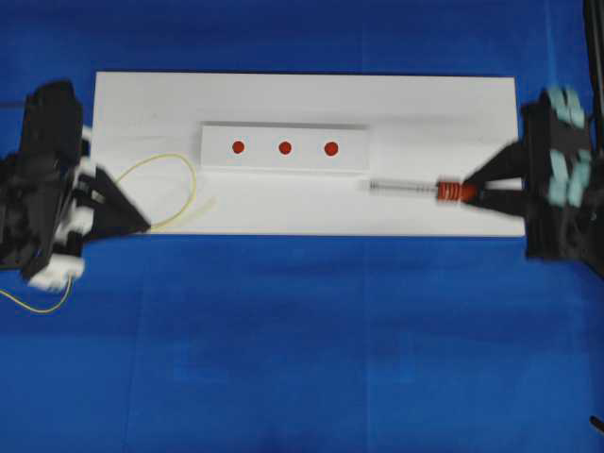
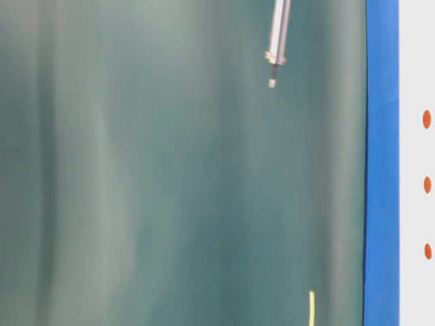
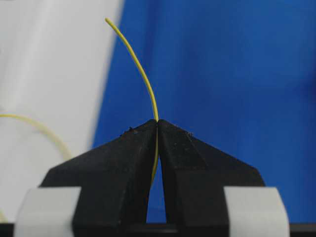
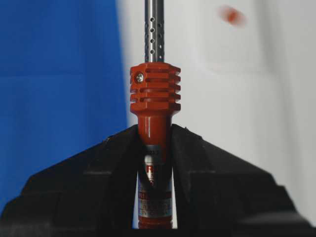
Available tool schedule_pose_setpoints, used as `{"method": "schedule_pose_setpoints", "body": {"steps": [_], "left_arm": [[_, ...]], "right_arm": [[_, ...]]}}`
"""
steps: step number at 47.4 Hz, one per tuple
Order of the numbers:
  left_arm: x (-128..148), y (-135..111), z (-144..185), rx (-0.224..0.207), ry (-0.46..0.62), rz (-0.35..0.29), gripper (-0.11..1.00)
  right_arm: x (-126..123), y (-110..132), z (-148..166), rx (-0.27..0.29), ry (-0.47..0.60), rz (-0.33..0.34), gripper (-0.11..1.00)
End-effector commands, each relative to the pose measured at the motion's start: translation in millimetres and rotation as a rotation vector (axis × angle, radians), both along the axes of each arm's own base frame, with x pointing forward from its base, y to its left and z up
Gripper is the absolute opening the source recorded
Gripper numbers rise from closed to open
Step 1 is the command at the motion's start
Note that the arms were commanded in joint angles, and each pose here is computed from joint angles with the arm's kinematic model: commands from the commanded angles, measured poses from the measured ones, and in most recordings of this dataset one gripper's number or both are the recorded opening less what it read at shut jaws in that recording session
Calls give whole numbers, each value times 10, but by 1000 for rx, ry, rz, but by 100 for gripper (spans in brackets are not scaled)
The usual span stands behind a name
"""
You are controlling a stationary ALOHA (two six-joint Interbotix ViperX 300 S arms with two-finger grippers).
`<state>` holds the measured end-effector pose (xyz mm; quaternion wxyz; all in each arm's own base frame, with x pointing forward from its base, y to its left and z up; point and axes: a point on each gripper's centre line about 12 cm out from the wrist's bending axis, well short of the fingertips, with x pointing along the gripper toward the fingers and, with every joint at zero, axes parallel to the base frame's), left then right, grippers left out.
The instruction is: Touch the tip of the soldering iron to the tip of the solder at the mark.
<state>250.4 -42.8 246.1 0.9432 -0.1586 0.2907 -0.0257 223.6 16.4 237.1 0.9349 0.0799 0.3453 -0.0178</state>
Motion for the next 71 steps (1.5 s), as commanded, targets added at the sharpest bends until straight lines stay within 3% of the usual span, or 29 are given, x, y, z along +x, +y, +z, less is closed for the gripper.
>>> {"method": "schedule_pose_setpoints", "body": {"steps": [1, 8, 19, 35, 50, 54, 59, 62, 65, 71], "left_arm": [[16, -226, 65, -30, -39, -72, 1], [38, -547, -82, -68, -42, -165, 1], [220, -897, -579, -83, -14, -240, 1], [385, -988, -1337, -48, 106, -233, 1], [397, -994, -1525, -33, 146, -233, 2], [414, -1003, -1514, -34, 142, -233, 11], [448, -1019, -1496, -34, 135, -235, 34], [463, -1027, -1471, -33, 130, -237, 51], [478, -1034, -1433, -34, 127, -237, 65], [522, -1050, -1229, -26, 123, -242, 72]], "right_arm": [[72, 220, 97, 22, -51, 83, 6], [157, 526, -85, 49, -21, 180, 6], [349, 826, -507, 52, 72, 252, 6], [539, 952, -1151, 61, 142, 268, 6], [588, 991, -1434, 110, 177, 220, 6], [580, 1011, -1430, 120, 178, 215, 6], [583, 1030, -1422, 134, 178, 204, 7], [586, 1036, -1418, 138, 177, 201, 14], [605, 1043, -1394, 139, 170, 203, 28], [640, 1059, -1232, 135, 144, 217, 68]]}}
